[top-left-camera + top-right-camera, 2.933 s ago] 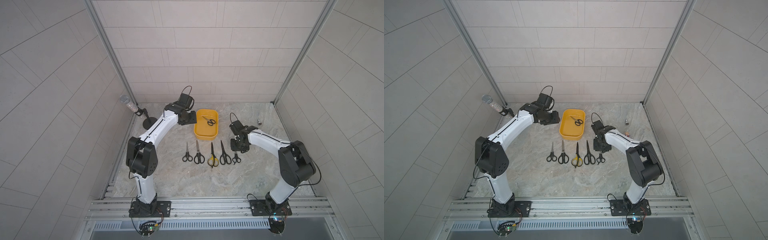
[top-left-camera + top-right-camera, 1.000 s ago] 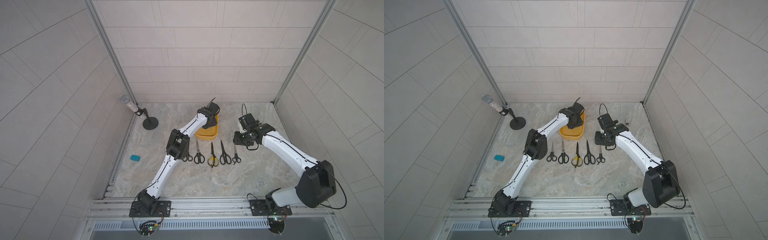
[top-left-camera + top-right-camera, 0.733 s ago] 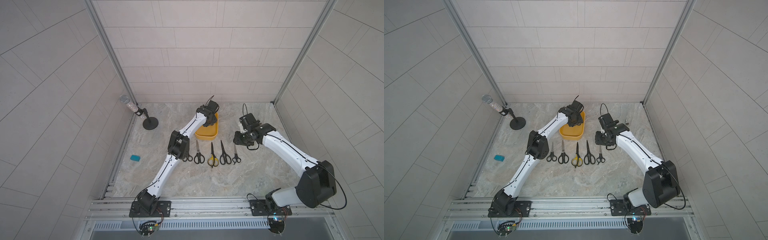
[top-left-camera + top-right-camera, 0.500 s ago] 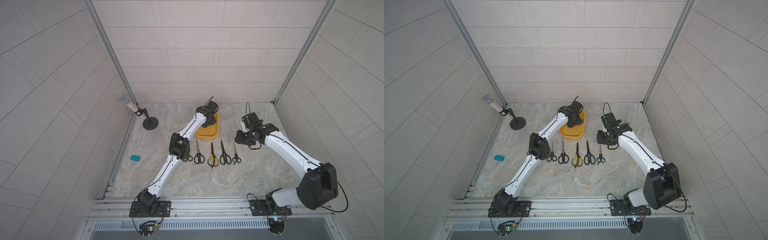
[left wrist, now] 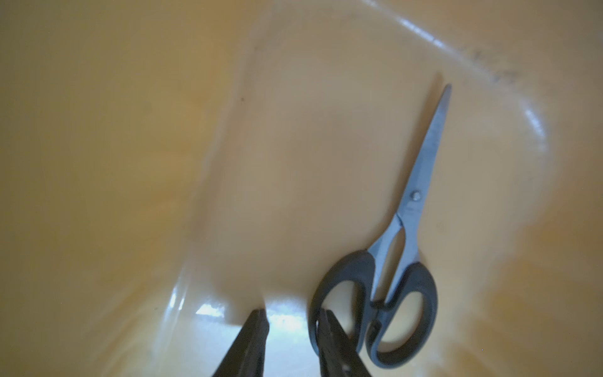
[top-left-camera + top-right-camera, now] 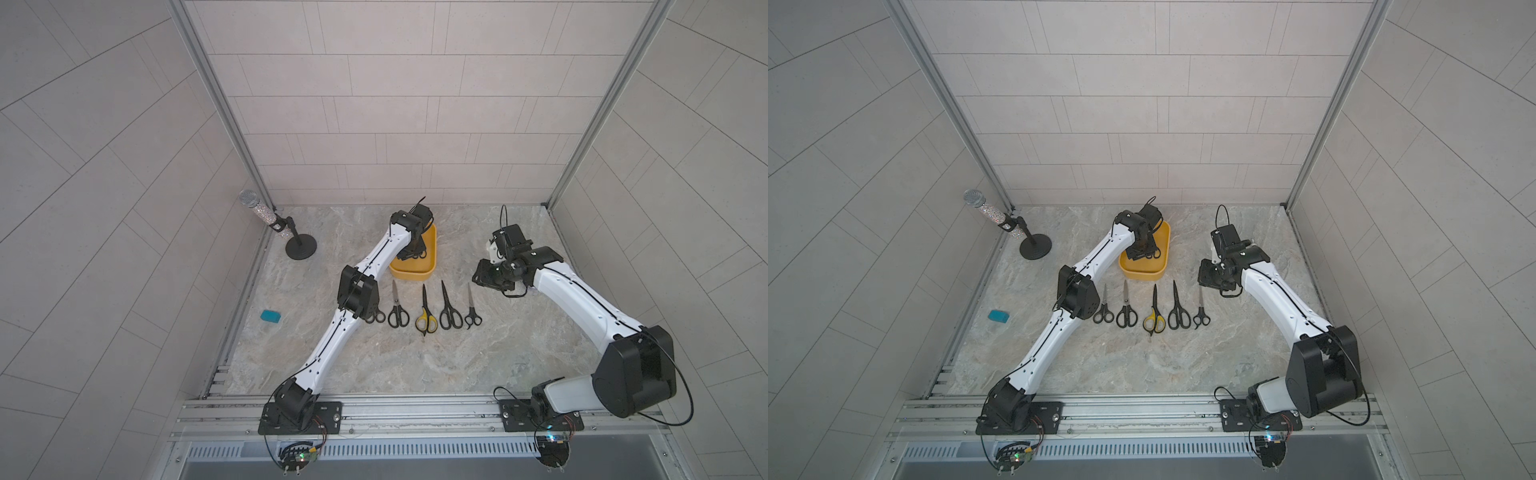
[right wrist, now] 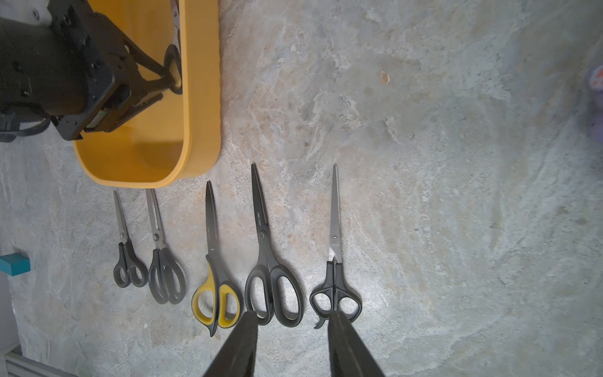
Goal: Take the scissors out of the storage box
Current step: Pick up the scissors from the storage box.
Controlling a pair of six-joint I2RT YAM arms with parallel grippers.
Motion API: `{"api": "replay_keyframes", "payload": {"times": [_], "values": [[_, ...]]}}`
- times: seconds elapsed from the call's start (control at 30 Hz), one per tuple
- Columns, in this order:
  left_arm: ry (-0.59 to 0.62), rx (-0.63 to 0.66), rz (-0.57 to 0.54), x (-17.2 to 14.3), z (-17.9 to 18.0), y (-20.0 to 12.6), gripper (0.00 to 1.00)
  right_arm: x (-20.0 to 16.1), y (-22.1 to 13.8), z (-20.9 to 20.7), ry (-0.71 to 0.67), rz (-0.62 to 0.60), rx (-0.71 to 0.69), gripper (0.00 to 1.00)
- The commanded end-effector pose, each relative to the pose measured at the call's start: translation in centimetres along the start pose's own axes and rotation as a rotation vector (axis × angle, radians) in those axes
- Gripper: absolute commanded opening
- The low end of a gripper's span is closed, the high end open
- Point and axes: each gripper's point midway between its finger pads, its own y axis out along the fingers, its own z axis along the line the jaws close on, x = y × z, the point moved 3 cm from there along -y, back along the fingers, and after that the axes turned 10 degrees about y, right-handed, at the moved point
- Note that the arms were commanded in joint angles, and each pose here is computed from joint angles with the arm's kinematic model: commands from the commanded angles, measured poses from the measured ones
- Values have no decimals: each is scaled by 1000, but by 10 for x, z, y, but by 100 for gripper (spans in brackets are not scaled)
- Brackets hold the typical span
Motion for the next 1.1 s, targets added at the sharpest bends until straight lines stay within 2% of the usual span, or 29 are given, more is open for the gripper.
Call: {"api": "replay_keyframes", "payload": {"times": [0.0,0.13,0.27,0.6,0.77,1.07], "values": [[79,125,116,-23,28,6,33,0,3,1,15,-3,26,41],[75,76,134,-23,23,22,30,0,13,5,42,23,57,41],[91,114,157,-30,28,31,25,3,8,8,29,12,62,41],[86,120,175,-34,29,38,2,10,2,13,4,-2,68,41],[84,49,134,-22,19,20,0,15,0,22,-9,-4,101,41],[82,-71,19,2,2,-48,0,35,-8,37,-14,-50,125,41]]}}
